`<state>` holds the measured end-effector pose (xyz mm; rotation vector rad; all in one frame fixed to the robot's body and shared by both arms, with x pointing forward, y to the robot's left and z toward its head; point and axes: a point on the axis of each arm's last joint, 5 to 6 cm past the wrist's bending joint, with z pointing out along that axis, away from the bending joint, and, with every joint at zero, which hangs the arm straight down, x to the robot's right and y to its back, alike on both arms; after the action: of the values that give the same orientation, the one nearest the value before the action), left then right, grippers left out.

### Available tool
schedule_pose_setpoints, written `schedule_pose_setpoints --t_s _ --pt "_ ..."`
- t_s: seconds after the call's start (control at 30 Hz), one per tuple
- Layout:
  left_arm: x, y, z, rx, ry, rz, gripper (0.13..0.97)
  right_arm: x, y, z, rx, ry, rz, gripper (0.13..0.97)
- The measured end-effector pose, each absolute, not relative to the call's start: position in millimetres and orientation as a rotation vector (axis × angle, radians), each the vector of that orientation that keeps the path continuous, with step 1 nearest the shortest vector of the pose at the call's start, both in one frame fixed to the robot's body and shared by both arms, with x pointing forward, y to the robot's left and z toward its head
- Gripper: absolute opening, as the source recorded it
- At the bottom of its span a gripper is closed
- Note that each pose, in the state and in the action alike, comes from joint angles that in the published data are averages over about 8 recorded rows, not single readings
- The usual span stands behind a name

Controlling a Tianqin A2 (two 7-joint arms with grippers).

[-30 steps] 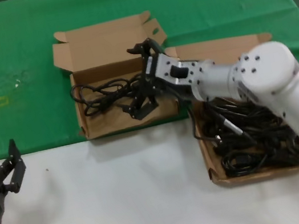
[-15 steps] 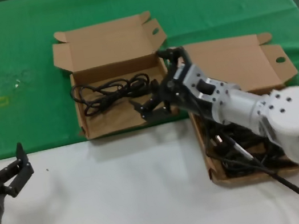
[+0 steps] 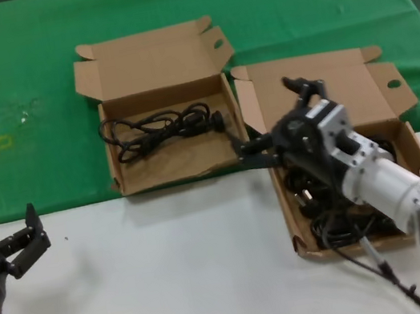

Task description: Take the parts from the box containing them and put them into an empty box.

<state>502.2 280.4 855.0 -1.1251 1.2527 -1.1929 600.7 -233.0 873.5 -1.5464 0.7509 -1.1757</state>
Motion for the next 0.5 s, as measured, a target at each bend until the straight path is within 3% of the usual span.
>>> schedule_pose_setpoints --t_s 0.5 --pt "502.2 280.4 855.0 -1.125 1.253 -1.193 0.966 534.5 -267.3 857.1 -1.339 1.035 -1.223 0.966"
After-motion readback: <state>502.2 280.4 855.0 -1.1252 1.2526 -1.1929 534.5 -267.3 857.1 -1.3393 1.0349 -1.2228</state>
